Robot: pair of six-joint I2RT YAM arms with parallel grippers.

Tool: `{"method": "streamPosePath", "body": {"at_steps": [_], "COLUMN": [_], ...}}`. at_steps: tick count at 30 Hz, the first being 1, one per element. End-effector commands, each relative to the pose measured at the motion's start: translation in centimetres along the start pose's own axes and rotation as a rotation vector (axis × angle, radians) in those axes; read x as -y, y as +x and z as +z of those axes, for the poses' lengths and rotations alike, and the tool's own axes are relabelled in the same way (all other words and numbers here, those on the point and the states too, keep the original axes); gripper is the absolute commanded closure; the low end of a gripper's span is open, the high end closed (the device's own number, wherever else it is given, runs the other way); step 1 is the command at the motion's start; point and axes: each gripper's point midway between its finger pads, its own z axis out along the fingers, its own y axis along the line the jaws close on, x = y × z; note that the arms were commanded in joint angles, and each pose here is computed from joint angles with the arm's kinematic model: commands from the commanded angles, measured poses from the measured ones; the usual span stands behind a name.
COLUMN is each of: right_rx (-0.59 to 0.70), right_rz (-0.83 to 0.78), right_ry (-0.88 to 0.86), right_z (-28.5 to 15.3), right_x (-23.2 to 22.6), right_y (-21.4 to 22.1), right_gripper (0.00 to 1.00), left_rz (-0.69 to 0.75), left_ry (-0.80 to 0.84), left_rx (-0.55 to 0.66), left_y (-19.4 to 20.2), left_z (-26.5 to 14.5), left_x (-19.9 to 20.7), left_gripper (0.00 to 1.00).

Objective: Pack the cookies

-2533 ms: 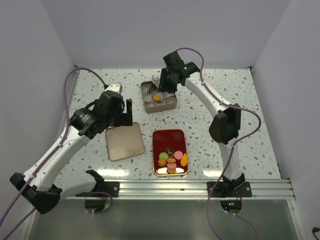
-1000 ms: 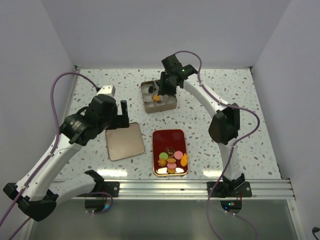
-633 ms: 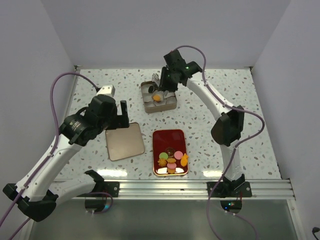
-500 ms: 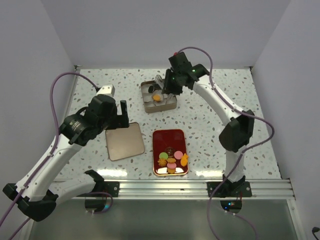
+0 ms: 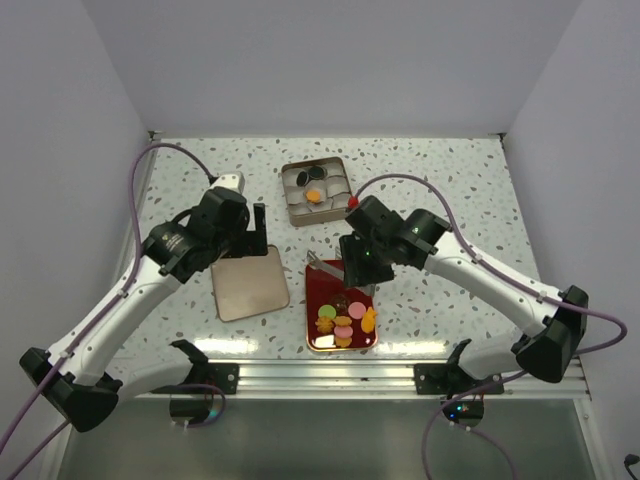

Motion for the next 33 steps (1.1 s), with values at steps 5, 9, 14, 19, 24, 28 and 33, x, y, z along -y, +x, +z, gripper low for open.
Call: {"method": "streamPosePath", "body": {"at_steps": [5, 9, 14, 19, 24, 28, 33], "right_rx": [-0.149, -0.206, -0.254, -0.277, -0.296, -0.302, -0.312], "right_rz": [0.026, -0.025, -0.081, -0.111, -0.146, -0.163, -0.168], "right_ry": [0.061, 0.074, 0.093, 0.094, 0.122, 0.134, 0.145], "right_z": [-1.7, -2.8, -3.8, -4.0, -3.1, -2.7, -2.3], "right_x": [2.3, 1.9, 0.8, -0.3, -1.2, -1.8, -2.3], "right_y": [6.6, 8.4, 9.7, 10.7, 11.1, 11.2, 11.4], "right_gripper": [0.46, 0.46, 0.46, 0.47, 0.47, 0.48, 0.51], "left_rz": [0.003, -0.002, -0.015, -0.03, -0.034, -0.035, -0.032], "left_ry": [0.079, 0.082, 0.087, 0.09, 0.09, 0.085, 0.073], "left_rx": [0.044, 0.042, 0.036, 0.032, 0.029, 0.036, 0.036], "left_y": [-1.5, -1.1, -0.1, 0.7, 1.3, 1.3, 1.6], "left_z": [1.3, 1.4, 1.4, 1.3, 1.2, 0.8, 0.5], "left_x": [2.3, 2.2, 1.9, 1.4, 1.1, 0.8, 0.2], "left_gripper": [0.0, 0.0, 0.0, 0.0, 0.0, 0.0, 0.0]}}
